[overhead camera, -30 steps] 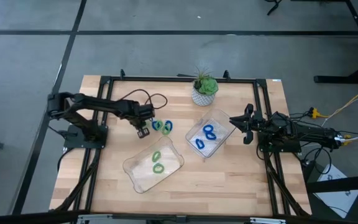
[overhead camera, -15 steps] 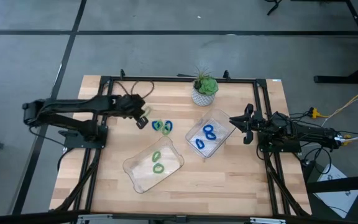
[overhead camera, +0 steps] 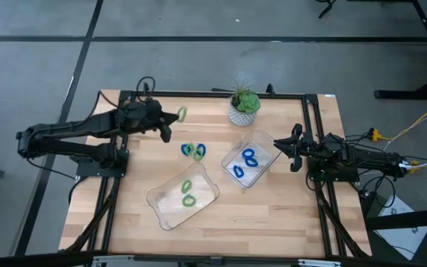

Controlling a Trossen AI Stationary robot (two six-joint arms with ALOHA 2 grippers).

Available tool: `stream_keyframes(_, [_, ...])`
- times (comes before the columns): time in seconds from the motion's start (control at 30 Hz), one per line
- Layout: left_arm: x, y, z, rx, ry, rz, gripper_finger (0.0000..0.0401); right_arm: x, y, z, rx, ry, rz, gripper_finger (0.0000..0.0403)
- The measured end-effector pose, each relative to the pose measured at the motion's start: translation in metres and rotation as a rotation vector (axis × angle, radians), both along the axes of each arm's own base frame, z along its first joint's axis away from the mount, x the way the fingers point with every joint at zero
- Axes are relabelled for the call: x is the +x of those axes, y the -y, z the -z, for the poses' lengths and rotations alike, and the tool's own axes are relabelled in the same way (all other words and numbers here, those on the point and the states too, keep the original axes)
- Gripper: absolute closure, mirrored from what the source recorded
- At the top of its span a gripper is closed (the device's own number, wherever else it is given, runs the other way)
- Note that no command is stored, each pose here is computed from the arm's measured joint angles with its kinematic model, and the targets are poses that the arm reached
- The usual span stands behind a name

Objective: Sort spring keychains
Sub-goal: Put the green spring keychain into the bottom transparent bin

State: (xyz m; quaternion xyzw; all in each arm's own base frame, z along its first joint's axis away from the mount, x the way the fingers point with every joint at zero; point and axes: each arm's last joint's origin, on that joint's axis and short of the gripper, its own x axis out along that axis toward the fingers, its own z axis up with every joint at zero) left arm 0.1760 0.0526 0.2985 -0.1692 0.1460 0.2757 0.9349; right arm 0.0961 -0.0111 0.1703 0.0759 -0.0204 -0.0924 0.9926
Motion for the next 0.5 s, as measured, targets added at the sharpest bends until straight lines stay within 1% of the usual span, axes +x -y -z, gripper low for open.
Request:
stream_keyframes(0.23, [0.003,0.0,-0.014,0.032,0.142,0.02,0.0397,0.0,0.0,0.0,0.0,0.0,0.0,0.0336])
stream_keyframes(0.5, [0.006,0.002,-0.024,0.03,0.249,0.135,0.0397,0.0,0.0,0.0,0.0,0.0,0.0,0.0336])
